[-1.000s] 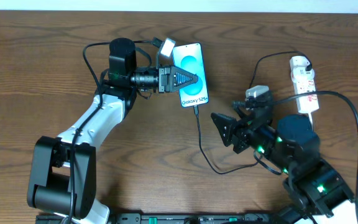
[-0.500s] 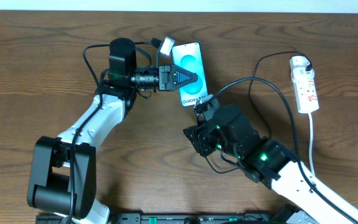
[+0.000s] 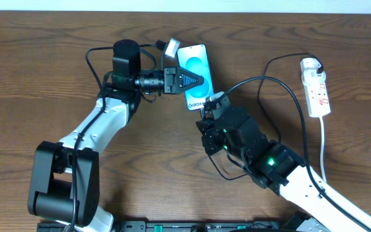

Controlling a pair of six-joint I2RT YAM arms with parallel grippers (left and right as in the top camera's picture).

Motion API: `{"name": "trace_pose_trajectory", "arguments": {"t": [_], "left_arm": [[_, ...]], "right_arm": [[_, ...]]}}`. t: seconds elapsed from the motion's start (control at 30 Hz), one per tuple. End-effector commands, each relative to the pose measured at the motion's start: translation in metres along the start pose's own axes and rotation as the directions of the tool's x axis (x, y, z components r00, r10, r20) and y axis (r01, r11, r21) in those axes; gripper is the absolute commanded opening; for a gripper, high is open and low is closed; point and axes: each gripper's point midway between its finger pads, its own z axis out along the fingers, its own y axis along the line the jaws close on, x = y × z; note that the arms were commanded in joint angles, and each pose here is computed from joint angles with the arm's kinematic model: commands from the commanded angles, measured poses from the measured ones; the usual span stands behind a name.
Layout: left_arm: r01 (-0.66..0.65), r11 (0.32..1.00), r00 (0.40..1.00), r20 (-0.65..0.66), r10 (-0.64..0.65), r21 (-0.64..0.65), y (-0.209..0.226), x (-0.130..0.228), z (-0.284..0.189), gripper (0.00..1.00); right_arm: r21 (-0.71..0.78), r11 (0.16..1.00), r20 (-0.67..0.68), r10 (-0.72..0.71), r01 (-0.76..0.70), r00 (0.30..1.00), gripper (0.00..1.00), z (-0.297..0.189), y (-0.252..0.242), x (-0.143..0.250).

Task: Plug charger to phone and switch on socket

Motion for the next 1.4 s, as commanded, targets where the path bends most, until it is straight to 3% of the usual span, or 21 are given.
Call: {"name": "trace_pose_trajectory", "arguments": {"t": [0.0,0.13,0.33,0.5,0.6,0.67,0.83,1.13,1.37], "left_arm": [[-0.002,1.000,1.000,-0.011,0.002,0.012,-0.002,0.003,0.000,0.07],[-0.003,1.000,1.000,-0.016,0.003,0.017,-0.003,0.003,0.000,0.07],[-0.004,1.000,1.000,-0.016,0.004,0.017,-0.003,0.003,0.000,0.07],[-0.004,1.000,1.000,-0.019,0.004,0.019,-0.004,0.004,0.000,0.07],[-0.008,1.000,1.000,-0.018,0.009,0.019,-0.003,0.004,0.000,0.07],[-0.007,1.000,1.000,-0.018,0.007,0.019,-0.004,0.004,0.000,0.07],[0.032,0.999,0.999,-0.012,-0.032,0.012,-0.002,0.003,0.000,0.08],[0.195,0.981,0.974,0.125,-0.190,-0.025,0.001,-0.025,0.000,0.07],[0.108,0.992,0.986,0.118,-0.116,0.065,-0.041,-0.030,0.033,0.07]], "right_arm": [[0.000,1.000,0.030,-0.006,0.006,1.000,0.11,-0.001,0.003,-0.008],[-0.008,1.000,0.055,-0.006,0.006,0.998,0.01,-0.001,0.005,-0.014],[-0.045,0.999,0.155,-0.002,0.010,0.988,0.01,-0.004,0.014,-0.039],[-0.001,1.000,0.121,0.025,-0.025,0.992,0.01,-0.002,0.005,-0.030],[-0.020,0.999,0.169,0.049,-0.046,0.984,0.01,-0.005,0.008,-0.042],[-0.042,0.998,0.218,0.052,-0.044,0.974,0.04,-0.011,0.013,-0.054],[-0.053,0.998,0.246,0.054,-0.042,0.968,0.28,-0.025,0.015,-0.060],[-0.054,0.997,0.326,0.066,-0.051,0.943,0.62,-0.090,0.009,-0.067],[0.109,0.979,0.543,0.084,-0.170,0.835,0.74,-0.180,-0.039,-0.078]]}}
